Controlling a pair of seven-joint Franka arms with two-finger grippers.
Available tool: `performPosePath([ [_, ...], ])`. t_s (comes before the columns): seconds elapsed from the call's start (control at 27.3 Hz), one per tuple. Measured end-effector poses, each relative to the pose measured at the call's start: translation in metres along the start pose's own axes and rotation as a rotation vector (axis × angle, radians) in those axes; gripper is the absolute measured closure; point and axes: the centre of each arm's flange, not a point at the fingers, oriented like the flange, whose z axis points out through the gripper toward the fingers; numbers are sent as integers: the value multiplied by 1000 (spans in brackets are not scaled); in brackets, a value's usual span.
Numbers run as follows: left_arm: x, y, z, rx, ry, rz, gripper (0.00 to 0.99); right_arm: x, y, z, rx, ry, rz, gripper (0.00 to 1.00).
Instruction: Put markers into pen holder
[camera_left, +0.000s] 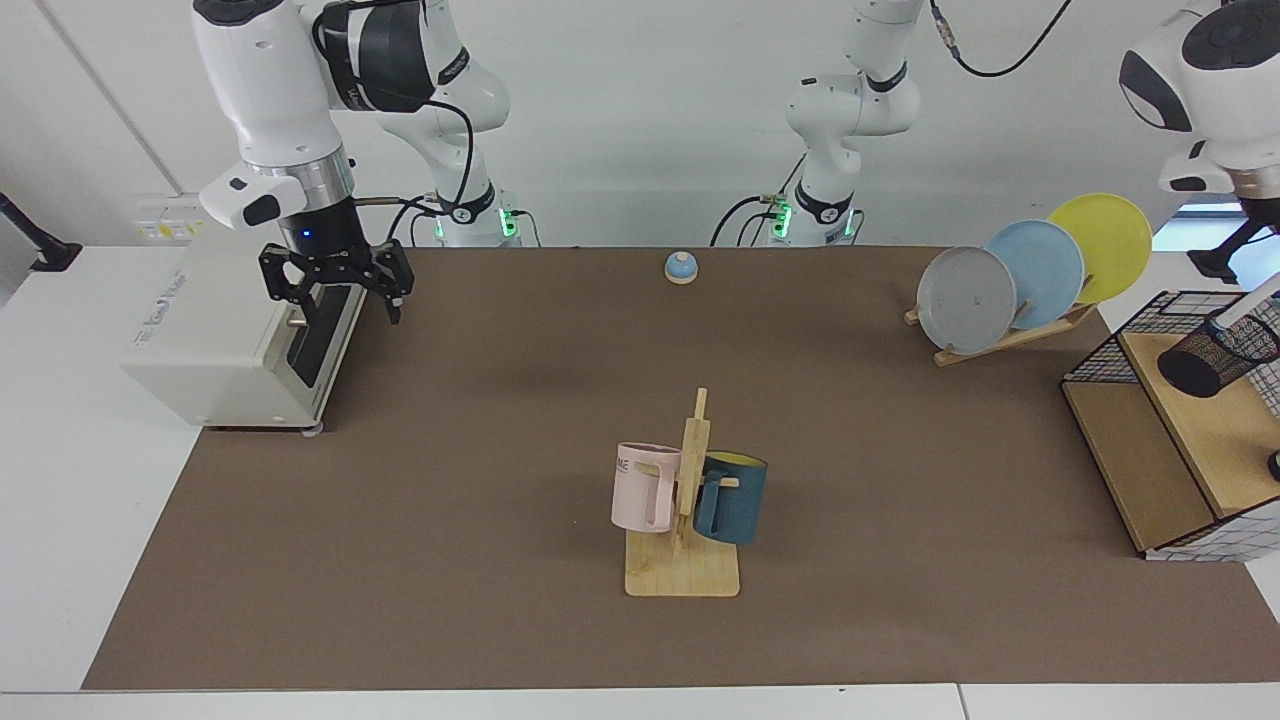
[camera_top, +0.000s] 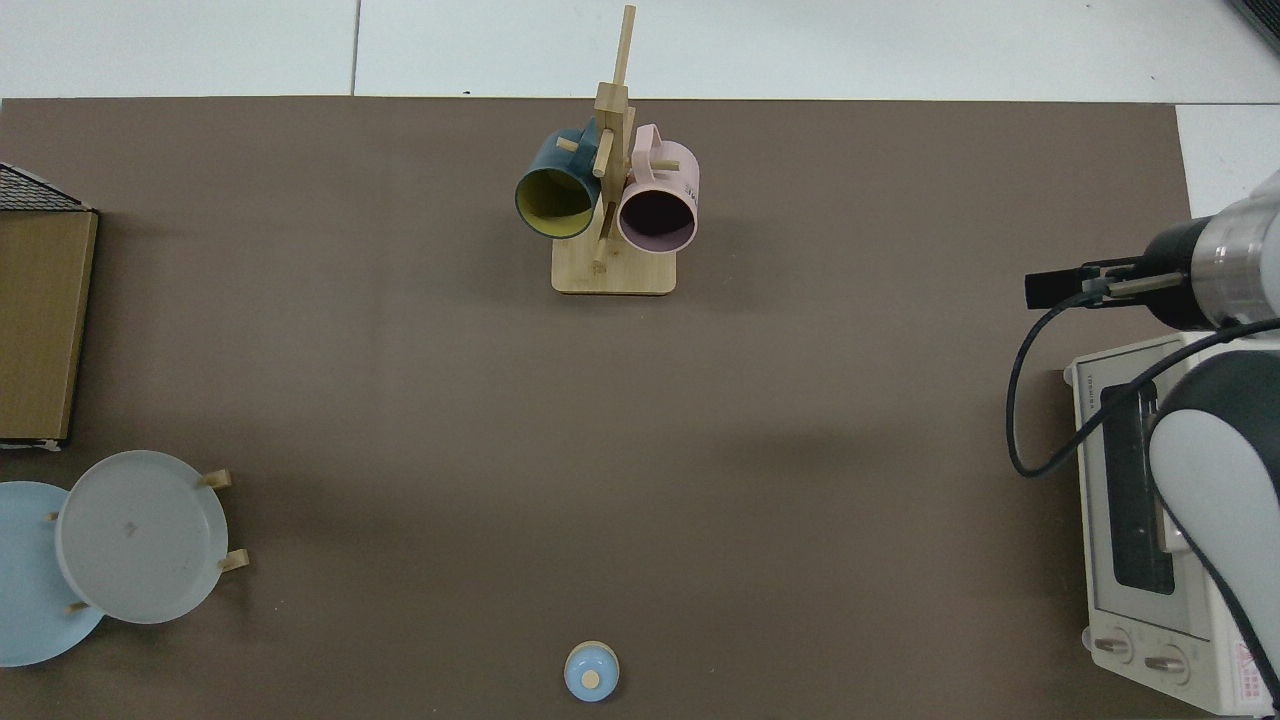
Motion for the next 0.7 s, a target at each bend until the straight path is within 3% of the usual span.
performPosePath([
  [0.22,-23,6,27,13,-29,-15,828,3,1,1,0,-46,0,0],
  [0.44,-12,-1,50,-4,-41,16,828,-9,4,-3,2,-127,6,0],
  [0.7,-2,-5,63,-18,-55,42,828,-23,5,-32,2,-126,8,0],
])
